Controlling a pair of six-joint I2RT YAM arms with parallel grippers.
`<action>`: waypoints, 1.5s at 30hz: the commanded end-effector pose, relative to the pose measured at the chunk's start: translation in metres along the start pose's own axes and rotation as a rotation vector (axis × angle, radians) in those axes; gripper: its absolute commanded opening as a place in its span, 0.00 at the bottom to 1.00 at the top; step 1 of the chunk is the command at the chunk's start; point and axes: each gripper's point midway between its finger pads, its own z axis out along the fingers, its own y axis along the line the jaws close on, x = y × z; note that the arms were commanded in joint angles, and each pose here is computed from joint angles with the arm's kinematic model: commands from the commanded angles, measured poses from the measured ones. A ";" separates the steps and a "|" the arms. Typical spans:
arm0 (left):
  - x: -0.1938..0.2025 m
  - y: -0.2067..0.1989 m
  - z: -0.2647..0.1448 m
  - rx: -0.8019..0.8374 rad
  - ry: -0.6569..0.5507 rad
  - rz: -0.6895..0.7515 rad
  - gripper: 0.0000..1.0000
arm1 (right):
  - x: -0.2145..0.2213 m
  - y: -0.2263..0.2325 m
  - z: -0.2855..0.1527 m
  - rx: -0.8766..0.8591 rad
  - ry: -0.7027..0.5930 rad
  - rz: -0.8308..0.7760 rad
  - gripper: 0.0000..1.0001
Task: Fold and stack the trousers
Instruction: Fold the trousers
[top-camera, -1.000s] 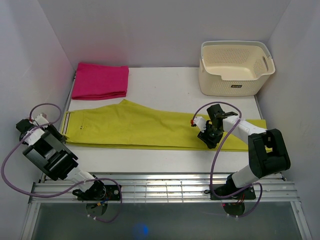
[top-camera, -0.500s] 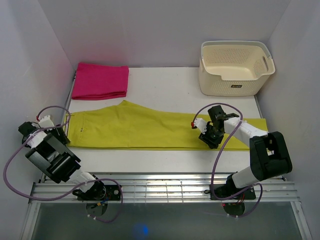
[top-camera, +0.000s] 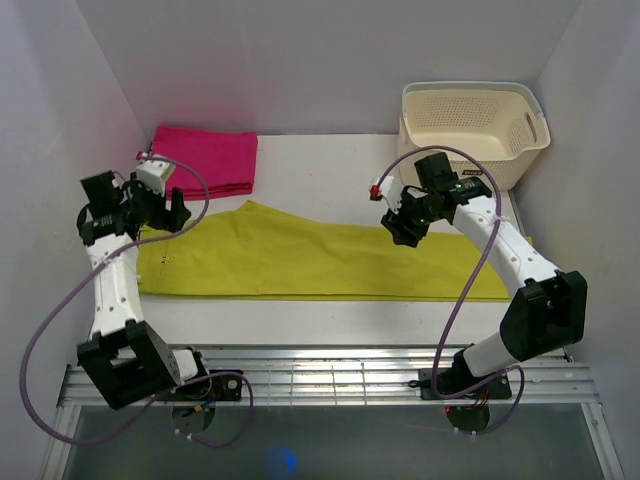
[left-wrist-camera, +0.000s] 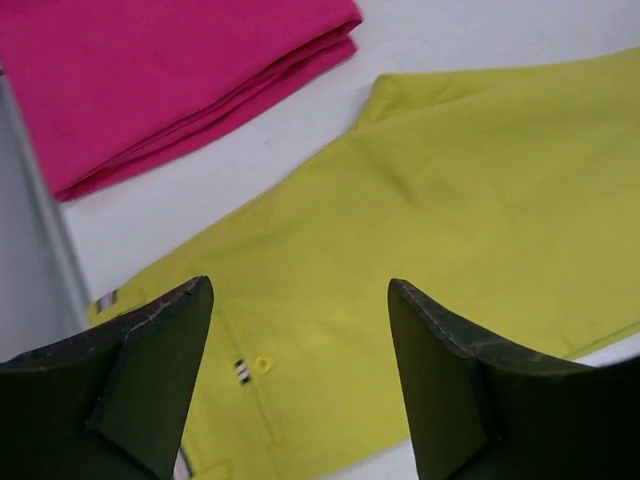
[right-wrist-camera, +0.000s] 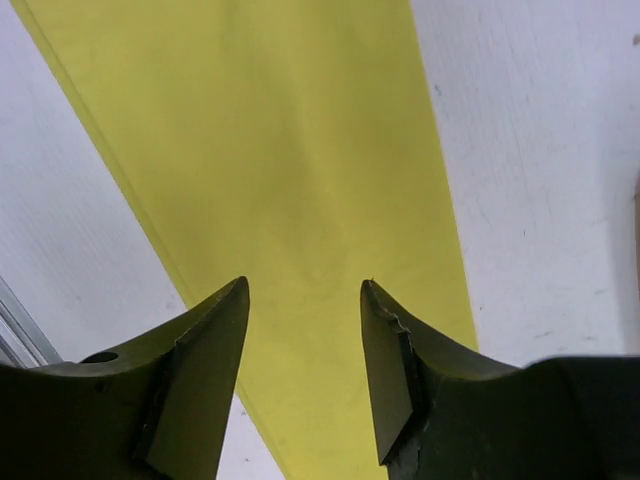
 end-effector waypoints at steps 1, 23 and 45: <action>-0.016 -0.009 0.054 0.074 0.033 -0.132 0.79 | -0.036 0.014 0.020 -0.064 -0.068 0.016 0.54; 0.018 -0.082 0.251 0.085 0.389 -0.211 0.49 | -0.001 0.100 0.166 -0.079 0.252 -0.063 0.22; 0.024 -0.058 0.276 -0.045 0.418 -0.155 0.00 | 0.041 0.122 0.173 -0.141 0.373 -0.079 0.18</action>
